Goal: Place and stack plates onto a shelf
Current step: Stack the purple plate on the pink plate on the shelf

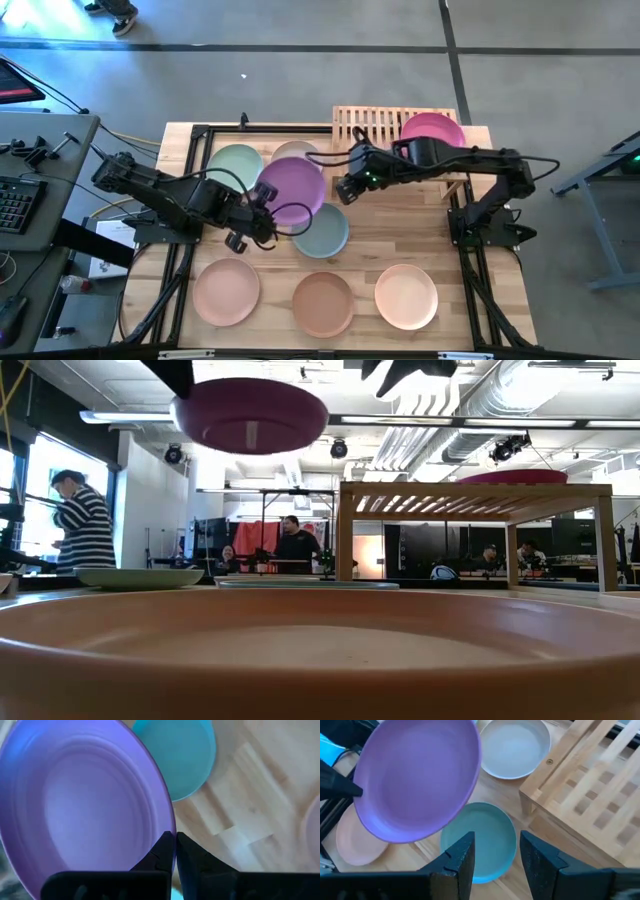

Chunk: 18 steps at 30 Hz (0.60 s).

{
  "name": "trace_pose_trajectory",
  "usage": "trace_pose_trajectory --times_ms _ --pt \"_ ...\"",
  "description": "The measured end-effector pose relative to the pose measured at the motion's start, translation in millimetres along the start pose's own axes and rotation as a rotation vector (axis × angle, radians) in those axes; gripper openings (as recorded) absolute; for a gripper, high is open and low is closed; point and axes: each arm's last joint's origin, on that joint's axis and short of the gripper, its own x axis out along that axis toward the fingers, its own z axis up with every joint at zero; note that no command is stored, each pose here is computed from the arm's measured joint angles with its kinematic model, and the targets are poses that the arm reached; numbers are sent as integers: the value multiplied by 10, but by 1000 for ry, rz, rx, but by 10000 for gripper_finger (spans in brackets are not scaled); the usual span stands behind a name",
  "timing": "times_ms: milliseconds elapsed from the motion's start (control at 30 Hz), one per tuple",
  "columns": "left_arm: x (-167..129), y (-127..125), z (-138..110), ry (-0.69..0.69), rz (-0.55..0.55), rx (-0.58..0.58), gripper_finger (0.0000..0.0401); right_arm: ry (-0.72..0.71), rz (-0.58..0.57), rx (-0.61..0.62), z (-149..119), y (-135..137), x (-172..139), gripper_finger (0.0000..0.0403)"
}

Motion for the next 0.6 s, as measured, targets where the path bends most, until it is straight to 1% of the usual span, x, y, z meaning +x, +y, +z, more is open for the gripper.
trace_pose_trajectory --times_ms 100,300,467,600 --pt "1 8 0 8 22 62 0 5 -6 22 -2 19 55 134" --pt "2 17 4 15 49 133 0 4 -17 27 -3 37 109 134" --pt "2 30 9 24 83 162 0 -23 -13 41 15 56 126 134" --pt "0 45 38 1 102 182 0 -47 2 54 49 63 131 134"
